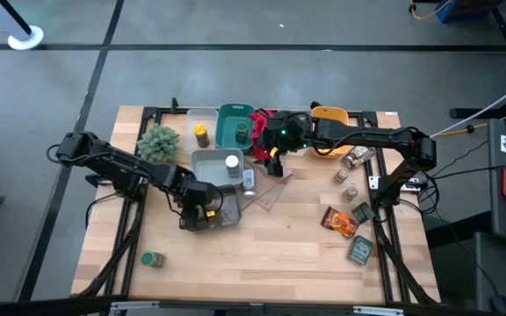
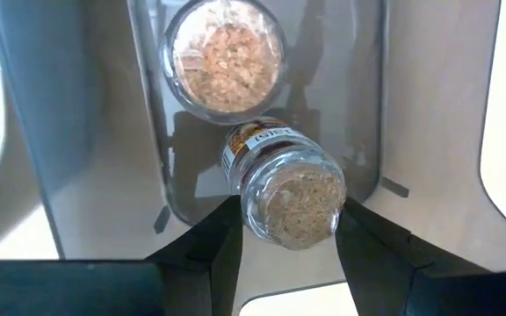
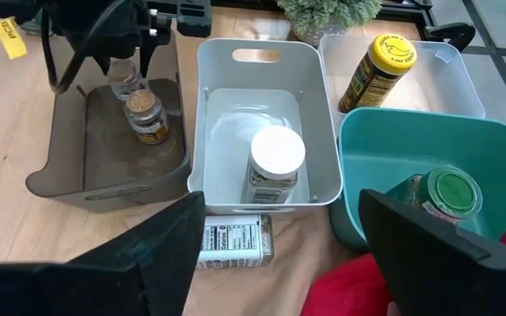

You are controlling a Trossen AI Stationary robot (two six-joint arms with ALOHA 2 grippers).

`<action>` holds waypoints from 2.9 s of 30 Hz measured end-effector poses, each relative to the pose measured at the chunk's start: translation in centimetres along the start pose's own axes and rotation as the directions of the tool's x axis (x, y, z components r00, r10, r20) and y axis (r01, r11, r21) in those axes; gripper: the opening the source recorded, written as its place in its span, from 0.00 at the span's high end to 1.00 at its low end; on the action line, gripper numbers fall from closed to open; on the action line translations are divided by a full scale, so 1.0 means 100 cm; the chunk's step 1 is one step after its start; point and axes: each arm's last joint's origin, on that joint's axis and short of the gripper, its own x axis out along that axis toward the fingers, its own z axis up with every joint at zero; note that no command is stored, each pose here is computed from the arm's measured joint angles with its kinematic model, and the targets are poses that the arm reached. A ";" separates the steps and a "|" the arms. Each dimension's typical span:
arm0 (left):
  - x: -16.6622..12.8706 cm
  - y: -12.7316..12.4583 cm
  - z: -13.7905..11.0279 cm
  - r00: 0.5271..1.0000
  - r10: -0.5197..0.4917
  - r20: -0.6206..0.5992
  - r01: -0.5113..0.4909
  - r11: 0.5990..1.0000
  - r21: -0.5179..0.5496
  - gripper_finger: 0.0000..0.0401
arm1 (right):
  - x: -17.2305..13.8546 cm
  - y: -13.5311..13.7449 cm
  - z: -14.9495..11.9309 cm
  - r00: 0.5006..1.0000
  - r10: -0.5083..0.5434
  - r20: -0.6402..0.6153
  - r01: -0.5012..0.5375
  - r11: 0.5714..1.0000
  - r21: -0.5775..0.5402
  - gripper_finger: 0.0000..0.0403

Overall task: Sort spices by type
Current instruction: Put the brown seasoning bottle into the black bin, then put the green seasoning bottle into the green bin

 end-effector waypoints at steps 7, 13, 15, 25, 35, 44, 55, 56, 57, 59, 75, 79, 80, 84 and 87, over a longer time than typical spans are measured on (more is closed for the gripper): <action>0.000 0.000 0.000 1.000 0.004 0.002 -0.004 1.000 0.014 0.61 | 0.000 0.000 0.000 1.000 0.000 0.000 0.000 1.000 0.000 0.25; 0.000 0.000 0.000 1.000 0.005 0.002 -0.004 1.000 -0.018 0.61 | 0.000 0.000 0.000 1.000 0.000 0.000 0.000 1.000 0.000 0.25; 0.000 0.000 0.000 1.000 0.005 0.002 -0.004 1.000 -0.027 0.61 | 0.000 0.000 0.000 1.000 0.000 0.000 0.000 1.000 0.000 0.25; 0.000 0.000 0.001 1.000 0.011 0.013 -0.011 1.000 -0.015 0.61 | 0.000 0.000 0.000 1.000 0.000 0.000 0.000 1.000 0.000 0.25; 0.001 -0.002 0.006 0.998 -0.013 0.061 0.017 0.998 -0.064 0.57 | 0.000 0.000 0.000 1.000 0.001 0.000 -0.001 1.000 -0.001 0.25; -0.003 -0.004 0.008 0.997 -0.058 0.052 0.062 0.994 -0.091 0.46 | 0.000 0.000 0.000 1.000 0.001 0.000 -0.001 1.000 -0.001 0.25; -0.043 -0.013 0.023 0.995 -0.085 0.050 0.089 0.992 -0.093 0.47 | 0.000 0.000 0.000 1.000 0.001 -0.001 -0.001 1.000 -0.001 0.25; -0.047 -0.014 0.023 0.994 -0.098 0.037 0.102 0.988 -0.116 0.47 | 0.000 0.000 0.000 1.000 0.001 0.000 -0.001 1.000 -0.001 0.25; -0.051 -0.015 0.022 0.993 -0.115 0.017 0.117 0.982 -0.145 0.47 | 0.000 0.000 0.000 1.000 0.001 -0.001 -0.001 1.000 -0.001 0.25; -0.058 -0.017 0.020 0.986 -0.162 -0.032 0.151 0.965 -0.215 0.47 | 0.000 0.000 0.000 1.000 0.001 -0.001 -0.001 1.000 0.000 0.25; -0.062 -0.058 -0.007 0.910 -0.331 -0.250 0.223 0.899 -0.377 0.47 | 0.000 0.000 0.000 1.000 0.001 -0.001 -0.001 1.000 0.000 0.25; -0.062 -0.059 -0.007 0.911 -0.328 -0.251 0.222 0.901 -0.373 0.47 | 0.000 0.000 0.000 1.000 0.000 -0.001 0.000 1.000 0.000 0.25; -0.062 -0.059 -0.007 0.911 -0.328 -0.251 0.222 0.901 -0.373 0.47 | 0.000 0.000 0.000 1.000 0.000 -0.001 0.000 1.000 0.000 0.25; -0.062 -0.059 -0.007 0.912 -0.325 -0.252 0.218 0.902 -0.373 0.47 | 0.000 0.000 0.000 1.000 0.000 -0.001 0.000 1.000 0.000 0.25; -0.059 -0.059 -0.007 0.908 -0.316 -0.274 0.200 0.903 -0.379 0.47 | 0.000 0.000 0.000 1.000 0.000 -0.001 0.000 1.000 0.000 0.25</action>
